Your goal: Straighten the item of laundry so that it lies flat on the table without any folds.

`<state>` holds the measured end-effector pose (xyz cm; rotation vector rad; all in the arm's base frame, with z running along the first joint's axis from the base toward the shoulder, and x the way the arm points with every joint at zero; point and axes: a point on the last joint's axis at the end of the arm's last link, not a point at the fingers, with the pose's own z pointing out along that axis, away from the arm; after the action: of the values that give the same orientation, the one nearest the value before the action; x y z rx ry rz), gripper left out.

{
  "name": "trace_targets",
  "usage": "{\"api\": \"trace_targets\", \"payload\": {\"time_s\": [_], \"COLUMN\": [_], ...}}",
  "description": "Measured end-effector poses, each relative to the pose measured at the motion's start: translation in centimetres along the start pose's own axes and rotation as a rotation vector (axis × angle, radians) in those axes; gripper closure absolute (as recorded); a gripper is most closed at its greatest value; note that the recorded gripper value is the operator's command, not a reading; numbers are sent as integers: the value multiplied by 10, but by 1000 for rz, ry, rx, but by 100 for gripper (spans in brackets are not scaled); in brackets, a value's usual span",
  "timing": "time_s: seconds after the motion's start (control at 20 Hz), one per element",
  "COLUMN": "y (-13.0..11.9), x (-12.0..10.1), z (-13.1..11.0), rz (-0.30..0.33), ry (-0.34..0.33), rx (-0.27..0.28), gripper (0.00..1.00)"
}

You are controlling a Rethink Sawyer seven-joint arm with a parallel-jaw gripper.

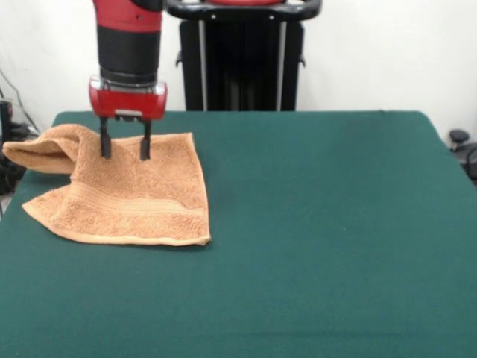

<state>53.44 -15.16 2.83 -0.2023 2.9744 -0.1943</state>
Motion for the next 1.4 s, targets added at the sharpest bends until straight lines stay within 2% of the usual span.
{"api": "trace_targets", "payload": {"time_s": [0.45,0.95,1.4], "y": [41,43,48], "x": [29,30,28], "z": [57,60,59], "rz": [-14,-18,19], "ry": [-6,-28,-9], "rx": [-50,-33,3], "gripper": [0,0,0]}}
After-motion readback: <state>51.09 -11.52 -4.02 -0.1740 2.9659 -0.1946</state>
